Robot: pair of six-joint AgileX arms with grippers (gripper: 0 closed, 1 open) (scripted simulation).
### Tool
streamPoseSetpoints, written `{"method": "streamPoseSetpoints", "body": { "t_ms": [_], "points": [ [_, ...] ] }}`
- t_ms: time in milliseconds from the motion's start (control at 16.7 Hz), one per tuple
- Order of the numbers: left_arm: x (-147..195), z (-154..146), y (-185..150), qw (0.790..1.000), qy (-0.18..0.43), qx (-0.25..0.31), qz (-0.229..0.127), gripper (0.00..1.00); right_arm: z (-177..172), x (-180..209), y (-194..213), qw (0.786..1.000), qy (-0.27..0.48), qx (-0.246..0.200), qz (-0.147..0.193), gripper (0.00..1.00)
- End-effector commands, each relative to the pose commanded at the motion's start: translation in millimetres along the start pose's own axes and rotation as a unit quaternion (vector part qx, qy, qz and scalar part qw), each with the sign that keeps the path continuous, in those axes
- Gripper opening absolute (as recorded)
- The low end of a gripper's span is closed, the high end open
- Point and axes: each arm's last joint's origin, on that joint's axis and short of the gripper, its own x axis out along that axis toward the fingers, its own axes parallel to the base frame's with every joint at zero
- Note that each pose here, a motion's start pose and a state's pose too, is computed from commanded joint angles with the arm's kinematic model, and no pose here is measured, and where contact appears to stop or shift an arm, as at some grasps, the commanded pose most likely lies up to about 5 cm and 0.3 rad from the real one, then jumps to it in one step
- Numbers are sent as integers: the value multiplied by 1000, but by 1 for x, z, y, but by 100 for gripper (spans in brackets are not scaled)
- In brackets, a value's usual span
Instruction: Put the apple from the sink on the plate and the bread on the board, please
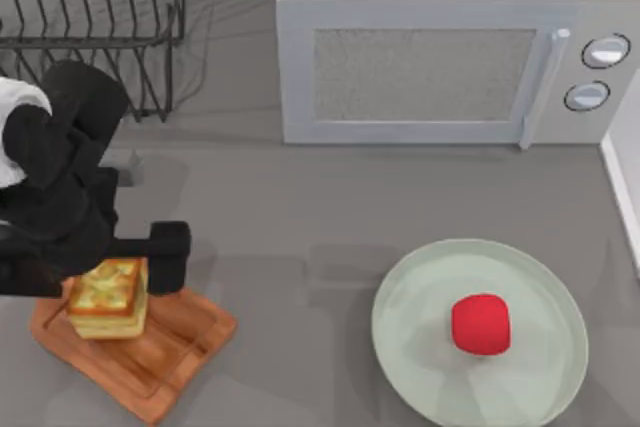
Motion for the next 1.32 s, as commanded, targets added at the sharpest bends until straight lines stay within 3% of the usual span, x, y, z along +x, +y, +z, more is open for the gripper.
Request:
{"method": "streamPoseSetpoints", "body": {
  "t_ms": [240, 480, 660, 960, 1140, 1320],
  "points": [
    [-27, -25, 18, 994, -108, -1, -23, 100, 0, 0, 0, 1000, 0, 0, 0, 100],
    [-51, -70, 40, 965, -259, 0, -42, 100, 0, 0, 0, 1000, 0, 0, 0, 100],
    [-55, -107, 54, 922, -385, 0, -44, 100, 0, 0, 0, 1000, 0, 0, 0, 100],
    [-40, -146, 68, 822, -569, 3, -18, 100, 0, 0, 0, 1000, 0, 0, 0, 100],
    [-31, -153, 72, 771, -637, 4, 3, 100, 0, 0, 0, 1000, 0, 0, 0, 100],
    [-27, -155, 74, 745, -667, 5, 15, 100, 0, 0, 0, 1000, 0, 0, 0, 100]
  ]
}}
